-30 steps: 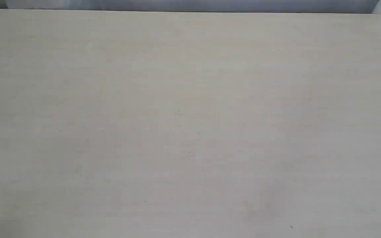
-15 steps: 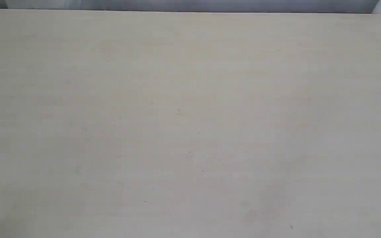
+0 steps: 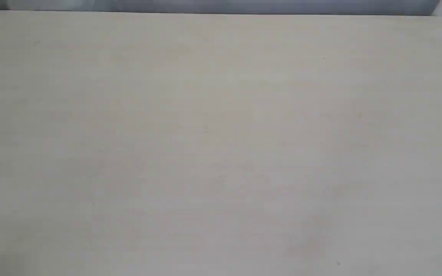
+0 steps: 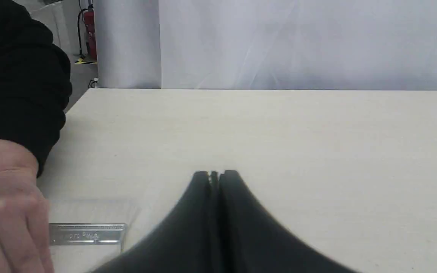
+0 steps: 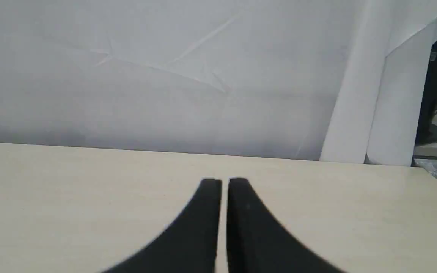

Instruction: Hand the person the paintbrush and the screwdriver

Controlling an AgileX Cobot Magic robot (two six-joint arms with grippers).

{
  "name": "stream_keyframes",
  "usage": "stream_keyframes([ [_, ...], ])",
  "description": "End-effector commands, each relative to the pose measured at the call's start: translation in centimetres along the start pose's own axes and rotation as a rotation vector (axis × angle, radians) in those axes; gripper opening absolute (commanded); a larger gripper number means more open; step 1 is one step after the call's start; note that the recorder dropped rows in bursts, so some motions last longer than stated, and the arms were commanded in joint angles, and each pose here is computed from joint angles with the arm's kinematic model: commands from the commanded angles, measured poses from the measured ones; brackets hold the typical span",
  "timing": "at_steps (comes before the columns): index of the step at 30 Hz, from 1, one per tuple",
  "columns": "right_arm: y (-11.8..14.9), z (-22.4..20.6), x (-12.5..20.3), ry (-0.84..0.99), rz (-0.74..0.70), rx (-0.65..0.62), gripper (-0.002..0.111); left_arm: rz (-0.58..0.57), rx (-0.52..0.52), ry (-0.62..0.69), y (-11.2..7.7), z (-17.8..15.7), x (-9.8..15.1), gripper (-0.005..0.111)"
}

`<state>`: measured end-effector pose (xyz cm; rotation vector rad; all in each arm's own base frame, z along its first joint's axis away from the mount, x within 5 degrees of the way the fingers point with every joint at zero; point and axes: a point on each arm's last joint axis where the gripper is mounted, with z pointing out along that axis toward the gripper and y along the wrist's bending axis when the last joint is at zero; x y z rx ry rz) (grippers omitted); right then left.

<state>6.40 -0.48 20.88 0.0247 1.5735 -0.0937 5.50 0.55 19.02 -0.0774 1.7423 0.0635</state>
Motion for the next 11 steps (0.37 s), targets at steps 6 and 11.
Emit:
stream_keyframes([
  [6,-0.01,-0.04,0.14,0.004,-0.001,0.003,0.004,-0.004,0.007,-0.011,-0.04,0.00,-0.04,0.000],
  [11,-0.01,-0.04,0.14,0.004,-0.001,0.003,0.004,-0.006,0.007,-0.010,-0.05,0.00,-0.03,0.000],
])
